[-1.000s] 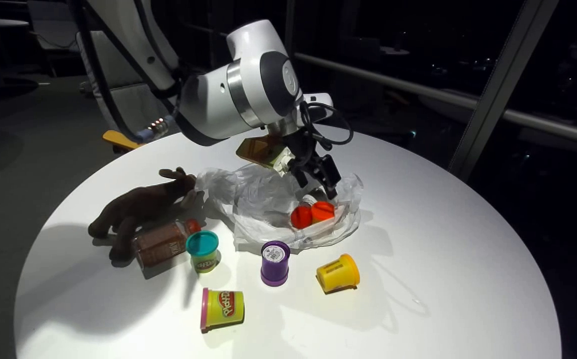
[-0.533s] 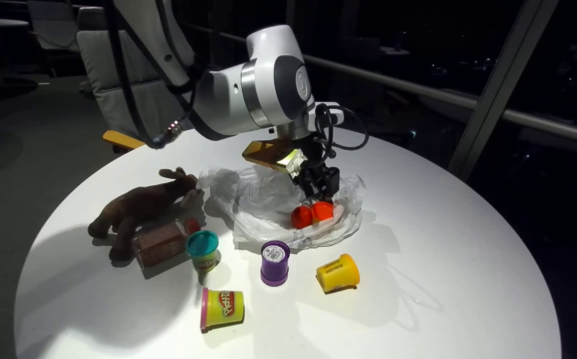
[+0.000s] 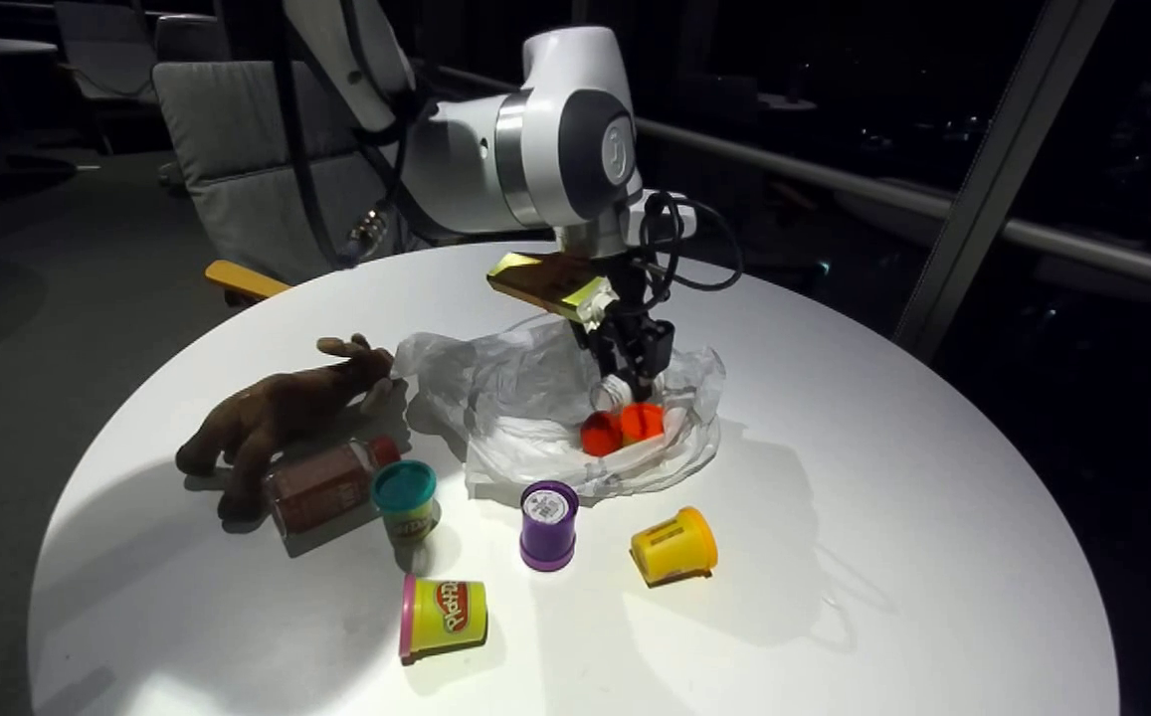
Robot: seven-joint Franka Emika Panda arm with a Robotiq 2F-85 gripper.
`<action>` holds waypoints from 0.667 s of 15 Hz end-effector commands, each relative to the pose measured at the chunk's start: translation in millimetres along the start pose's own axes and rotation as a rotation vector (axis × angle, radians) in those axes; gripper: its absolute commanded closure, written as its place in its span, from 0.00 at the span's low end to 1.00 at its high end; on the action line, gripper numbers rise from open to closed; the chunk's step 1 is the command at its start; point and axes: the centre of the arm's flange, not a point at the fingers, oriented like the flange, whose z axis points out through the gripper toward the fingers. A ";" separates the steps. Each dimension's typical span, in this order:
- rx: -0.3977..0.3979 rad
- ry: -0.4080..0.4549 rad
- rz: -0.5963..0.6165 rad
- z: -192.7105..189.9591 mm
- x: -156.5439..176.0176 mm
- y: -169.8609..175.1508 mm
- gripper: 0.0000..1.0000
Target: Remove the things from the plastic bag and put them on the table
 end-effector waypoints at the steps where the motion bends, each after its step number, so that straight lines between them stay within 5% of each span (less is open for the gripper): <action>1: 0.053 0.005 0.021 -66.5 -14.7 -5.8 0.73; 5: 0.065 -0.026 0.118 -115.3 -57.0 8.8 0.73; 10: 0.030 -0.106 0.346 -116.7 -123.0 62.2 0.73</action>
